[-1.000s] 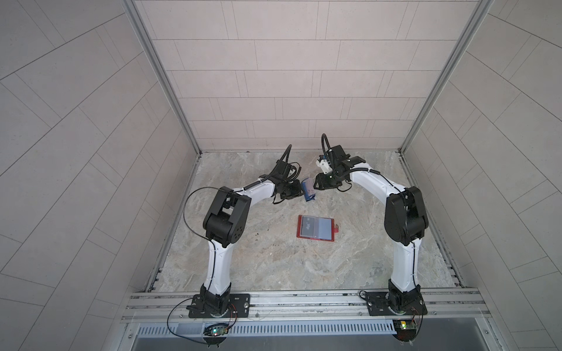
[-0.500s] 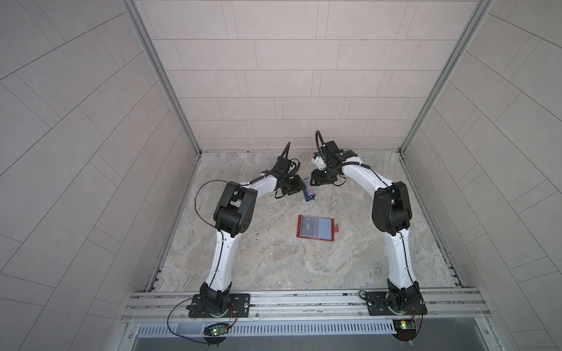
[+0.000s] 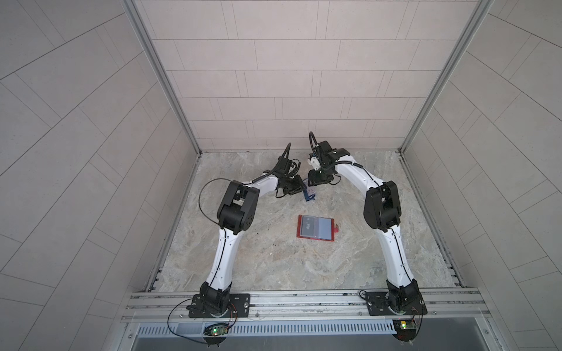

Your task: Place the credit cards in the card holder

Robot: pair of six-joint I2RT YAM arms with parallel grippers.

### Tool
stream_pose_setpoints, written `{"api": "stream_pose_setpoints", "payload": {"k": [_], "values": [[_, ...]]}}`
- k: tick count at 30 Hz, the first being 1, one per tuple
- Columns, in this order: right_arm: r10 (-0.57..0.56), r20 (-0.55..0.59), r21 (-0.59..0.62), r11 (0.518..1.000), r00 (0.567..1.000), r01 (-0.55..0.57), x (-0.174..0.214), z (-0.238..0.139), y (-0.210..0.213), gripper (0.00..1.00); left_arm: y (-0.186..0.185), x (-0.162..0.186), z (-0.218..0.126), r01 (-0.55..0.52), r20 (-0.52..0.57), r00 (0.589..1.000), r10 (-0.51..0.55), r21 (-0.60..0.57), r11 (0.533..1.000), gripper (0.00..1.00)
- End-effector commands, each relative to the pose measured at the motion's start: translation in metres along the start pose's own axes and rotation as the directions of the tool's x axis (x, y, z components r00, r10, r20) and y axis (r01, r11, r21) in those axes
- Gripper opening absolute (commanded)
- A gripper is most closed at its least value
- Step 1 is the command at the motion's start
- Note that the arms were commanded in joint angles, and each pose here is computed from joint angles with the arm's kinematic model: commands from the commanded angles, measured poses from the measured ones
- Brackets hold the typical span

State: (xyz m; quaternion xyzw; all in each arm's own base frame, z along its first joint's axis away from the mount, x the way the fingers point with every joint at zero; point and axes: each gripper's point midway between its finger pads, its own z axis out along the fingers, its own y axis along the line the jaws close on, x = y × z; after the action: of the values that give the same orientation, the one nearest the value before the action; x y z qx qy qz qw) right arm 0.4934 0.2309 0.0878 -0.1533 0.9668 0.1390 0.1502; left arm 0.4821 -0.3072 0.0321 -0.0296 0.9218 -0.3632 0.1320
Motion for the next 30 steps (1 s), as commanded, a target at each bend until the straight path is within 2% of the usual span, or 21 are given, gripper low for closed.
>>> {"api": "stream_pose_setpoints", "payload": {"k": [1, 10, 30], "values": [[-0.024, -0.051, 0.046, 0.999, 0.998, 0.026, 0.009, 0.005, -0.004, 0.49, 0.021, 0.011, 0.006, 0.021, -0.043, 0.999, -0.024, -0.065, 0.998, 0.33], [-0.027, -0.072, 0.059, 0.998, 0.997, 0.031, 0.011, 0.015, -0.004, 0.49, 0.033, 0.023, 0.012, 0.026, -0.086, 0.996, -0.035, -0.098, 0.995, 0.28], [-0.005, -0.104, 0.14, 0.99, 0.995, 0.02, 0.016, 0.023, -0.017, 0.47, 0.044, 0.033, 0.012, 0.02, -0.117, 0.992, -0.038, -0.149, 0.989, 0.27]]}}
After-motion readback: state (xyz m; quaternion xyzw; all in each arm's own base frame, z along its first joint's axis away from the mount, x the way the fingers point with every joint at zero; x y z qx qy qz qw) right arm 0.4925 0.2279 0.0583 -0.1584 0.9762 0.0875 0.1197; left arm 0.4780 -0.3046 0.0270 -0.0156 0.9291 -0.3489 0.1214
